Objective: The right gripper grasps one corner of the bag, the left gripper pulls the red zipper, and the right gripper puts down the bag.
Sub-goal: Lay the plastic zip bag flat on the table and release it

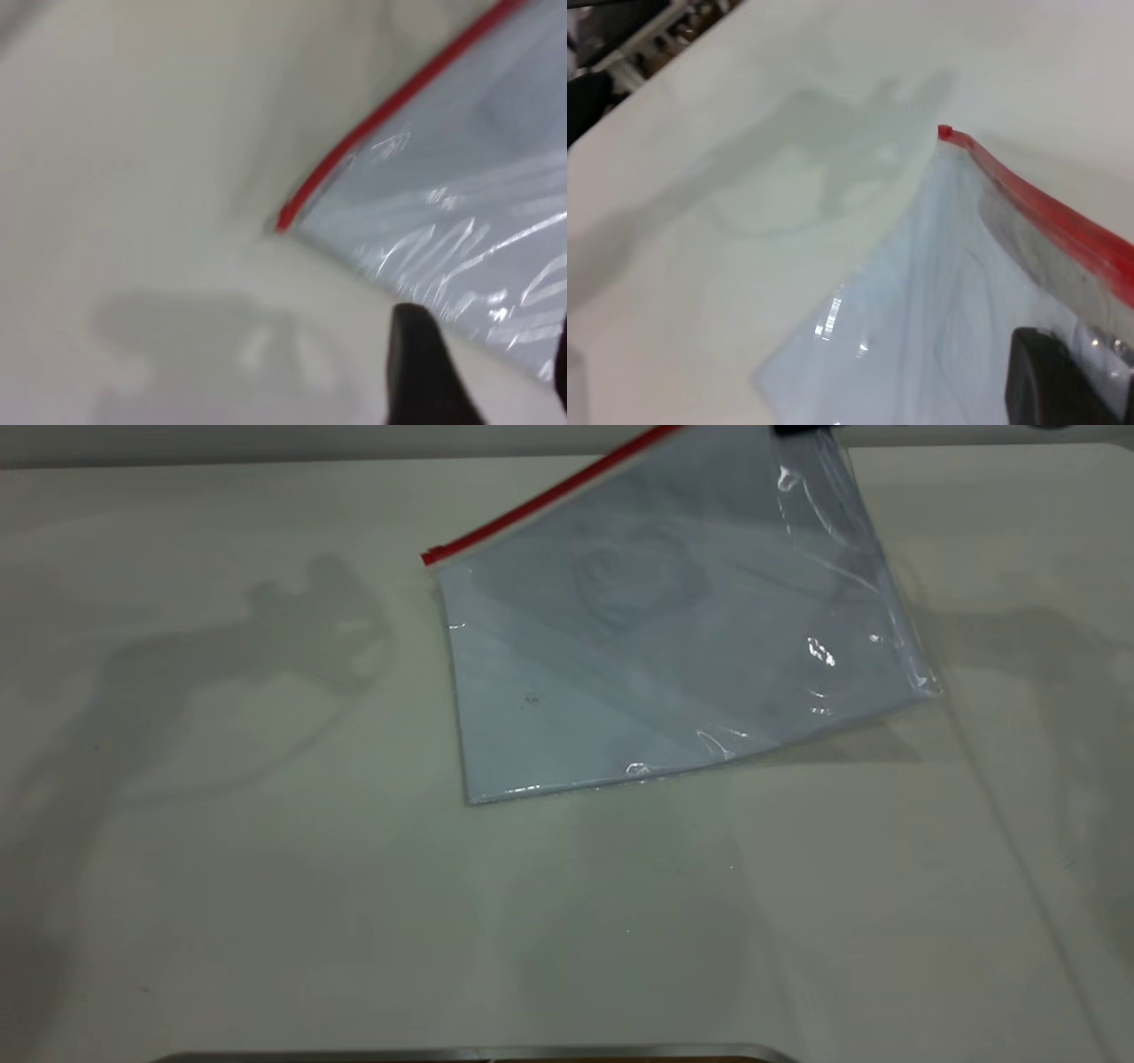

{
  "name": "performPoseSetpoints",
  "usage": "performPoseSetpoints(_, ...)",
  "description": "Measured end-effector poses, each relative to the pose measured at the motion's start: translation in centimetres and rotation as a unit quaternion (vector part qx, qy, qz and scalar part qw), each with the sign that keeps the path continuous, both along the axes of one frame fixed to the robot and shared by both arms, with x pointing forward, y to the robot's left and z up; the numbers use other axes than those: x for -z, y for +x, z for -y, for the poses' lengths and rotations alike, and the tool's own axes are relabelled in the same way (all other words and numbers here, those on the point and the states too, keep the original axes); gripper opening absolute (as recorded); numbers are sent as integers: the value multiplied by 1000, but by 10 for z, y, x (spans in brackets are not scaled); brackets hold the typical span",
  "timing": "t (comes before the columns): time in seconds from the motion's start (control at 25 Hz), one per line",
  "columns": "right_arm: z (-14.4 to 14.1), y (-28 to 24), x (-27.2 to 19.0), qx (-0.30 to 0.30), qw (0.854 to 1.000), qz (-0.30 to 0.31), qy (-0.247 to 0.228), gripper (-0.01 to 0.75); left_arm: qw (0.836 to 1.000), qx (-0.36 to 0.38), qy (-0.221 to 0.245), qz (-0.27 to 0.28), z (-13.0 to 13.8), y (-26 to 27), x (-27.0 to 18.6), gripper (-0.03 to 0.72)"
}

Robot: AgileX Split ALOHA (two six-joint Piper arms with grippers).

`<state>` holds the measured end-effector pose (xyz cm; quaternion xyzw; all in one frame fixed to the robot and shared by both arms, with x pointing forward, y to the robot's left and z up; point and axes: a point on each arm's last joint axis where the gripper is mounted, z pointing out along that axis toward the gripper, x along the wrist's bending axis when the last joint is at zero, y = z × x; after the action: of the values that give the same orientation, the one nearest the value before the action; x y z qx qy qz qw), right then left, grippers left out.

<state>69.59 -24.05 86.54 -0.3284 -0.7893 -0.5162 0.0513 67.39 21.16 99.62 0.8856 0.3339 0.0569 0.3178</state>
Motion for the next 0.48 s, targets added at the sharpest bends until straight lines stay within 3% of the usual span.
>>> performPoseSetpoints(0.12, 3, 3, 18, 32, 999, -23, -18, 124, 999, -1, -44, 17, 5, -11, -34, 506)
performPoseSetpoints(0.28, 12, 9, 58, 103, 991, -49, -68, 224, 994, 20, -111, 12, 13, -27, -66, 511)
performPoseSetpoints(0.4, 27, 13, 87, 169, 972, -58, -150, 317, 990, 43, -138, 2, 17, -36, -78, 511)
performPoseSetpoints(0.48, 40, 16, 95, 208, 952, -48, -220, 376, 987, 58, -149, -11, 19, -41, -81, 511)
